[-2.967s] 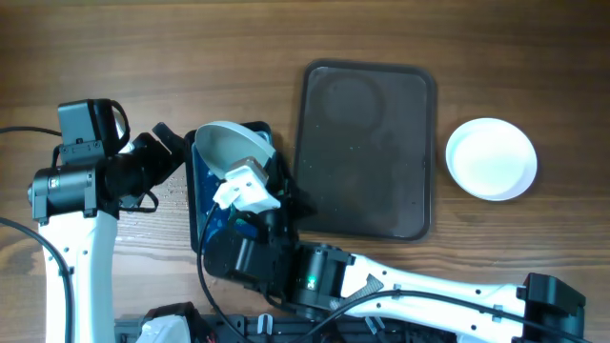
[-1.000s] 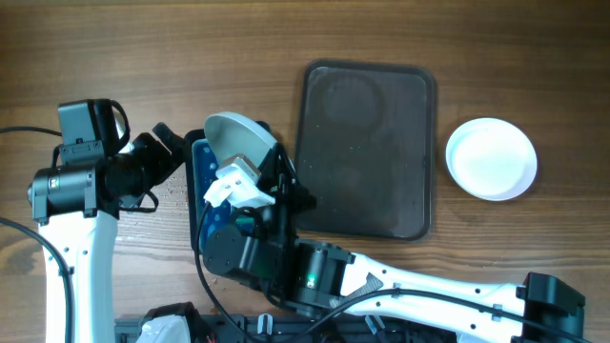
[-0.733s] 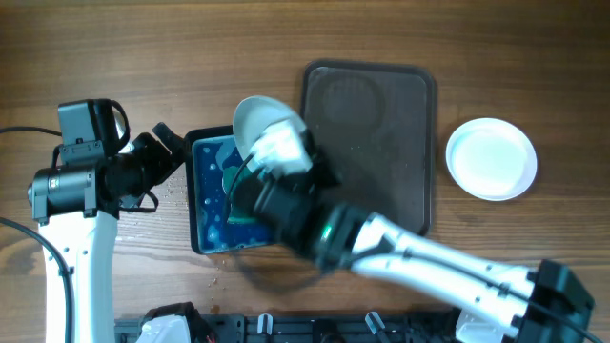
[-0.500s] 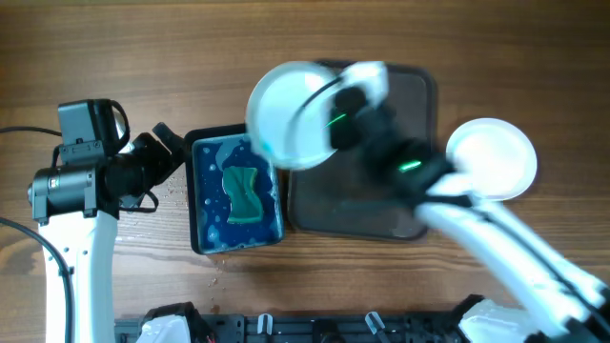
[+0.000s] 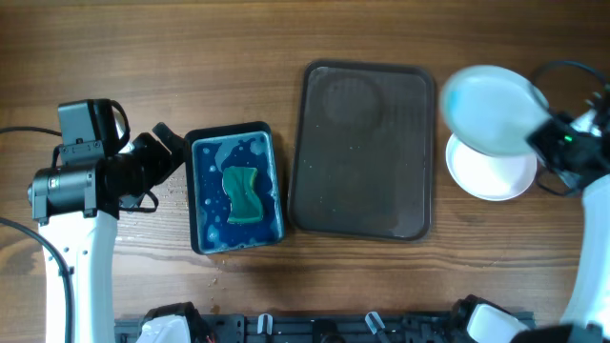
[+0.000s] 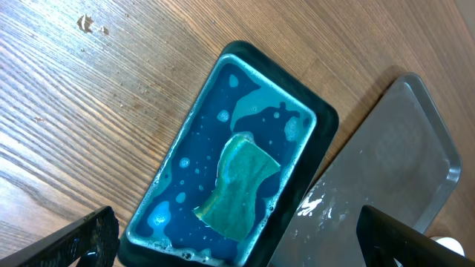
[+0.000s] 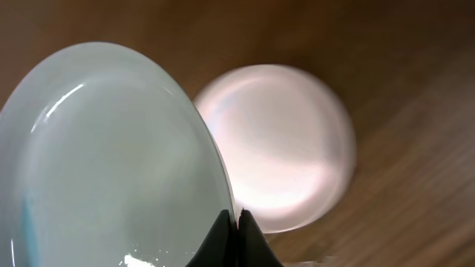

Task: Clean dirty plates on tray and stack at the side
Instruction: 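Carry the plate right and lower it onto the plate stack, then open the right gripper and release the plate on the stack, then move the right gripper to the brown tray's left edge and grip it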

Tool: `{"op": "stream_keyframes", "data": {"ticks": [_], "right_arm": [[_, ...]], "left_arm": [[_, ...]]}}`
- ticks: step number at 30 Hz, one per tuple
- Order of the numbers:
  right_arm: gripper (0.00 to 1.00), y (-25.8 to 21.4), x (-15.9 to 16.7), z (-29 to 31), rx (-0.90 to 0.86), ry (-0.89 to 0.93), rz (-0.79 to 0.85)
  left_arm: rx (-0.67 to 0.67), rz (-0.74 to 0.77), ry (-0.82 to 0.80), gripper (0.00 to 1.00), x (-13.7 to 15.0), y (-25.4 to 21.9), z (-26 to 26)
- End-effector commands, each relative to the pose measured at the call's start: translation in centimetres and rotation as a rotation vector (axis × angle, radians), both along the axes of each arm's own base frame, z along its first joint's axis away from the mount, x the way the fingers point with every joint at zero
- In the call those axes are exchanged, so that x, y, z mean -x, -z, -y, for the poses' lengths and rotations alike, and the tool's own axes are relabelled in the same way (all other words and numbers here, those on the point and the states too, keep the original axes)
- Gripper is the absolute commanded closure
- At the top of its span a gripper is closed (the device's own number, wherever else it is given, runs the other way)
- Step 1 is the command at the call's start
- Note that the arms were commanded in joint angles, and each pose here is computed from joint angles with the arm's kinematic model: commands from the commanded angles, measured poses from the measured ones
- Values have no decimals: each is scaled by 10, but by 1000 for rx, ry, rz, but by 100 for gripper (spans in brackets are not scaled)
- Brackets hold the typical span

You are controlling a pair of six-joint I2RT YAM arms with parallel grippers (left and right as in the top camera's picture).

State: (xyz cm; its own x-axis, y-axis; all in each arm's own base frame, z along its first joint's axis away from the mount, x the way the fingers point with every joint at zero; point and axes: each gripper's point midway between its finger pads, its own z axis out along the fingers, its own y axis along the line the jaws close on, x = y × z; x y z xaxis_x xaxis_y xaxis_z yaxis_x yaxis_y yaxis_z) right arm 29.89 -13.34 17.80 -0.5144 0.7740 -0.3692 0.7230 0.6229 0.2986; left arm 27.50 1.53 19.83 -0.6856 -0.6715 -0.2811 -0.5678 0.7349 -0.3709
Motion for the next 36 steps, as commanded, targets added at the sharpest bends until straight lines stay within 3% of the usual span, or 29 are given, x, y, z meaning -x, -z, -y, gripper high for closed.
{"op": "stream_keyframes", "data": {"ticks": [1,8,9,11,16,21,26,32,36], "right_arm": [[96,56,22,28,-64,60,-150],[96,107,31,30,-135,28,-305],[82,109,31,29,-133,27,-312],[66,105,28,26,-138,16,-296],[58,48,-2,-24,-143,-198,-78],[59,-32,-17,-131,-154,-610,229],[69,-66,8,-232,-114,-980,340],[72,-24,37,-310,-20,-1253,207],[72,19,48,-359,-52,-1373,121]], "left_arm": [[7,21,0,0,-1,-6,0],[7,21,0,0,-1,-6,0],[7,20,0,0,-1,-6,0],[7,21,0,0,-1,-6,0],[7,21,0,0,-1,-6,0],[7,21,0,0,-1,-6,0],[7,21,0,0,-1,-6,0],[7,21,0,0,-1,-6,0],[7,21,0,0,-1,-6,0]]}}
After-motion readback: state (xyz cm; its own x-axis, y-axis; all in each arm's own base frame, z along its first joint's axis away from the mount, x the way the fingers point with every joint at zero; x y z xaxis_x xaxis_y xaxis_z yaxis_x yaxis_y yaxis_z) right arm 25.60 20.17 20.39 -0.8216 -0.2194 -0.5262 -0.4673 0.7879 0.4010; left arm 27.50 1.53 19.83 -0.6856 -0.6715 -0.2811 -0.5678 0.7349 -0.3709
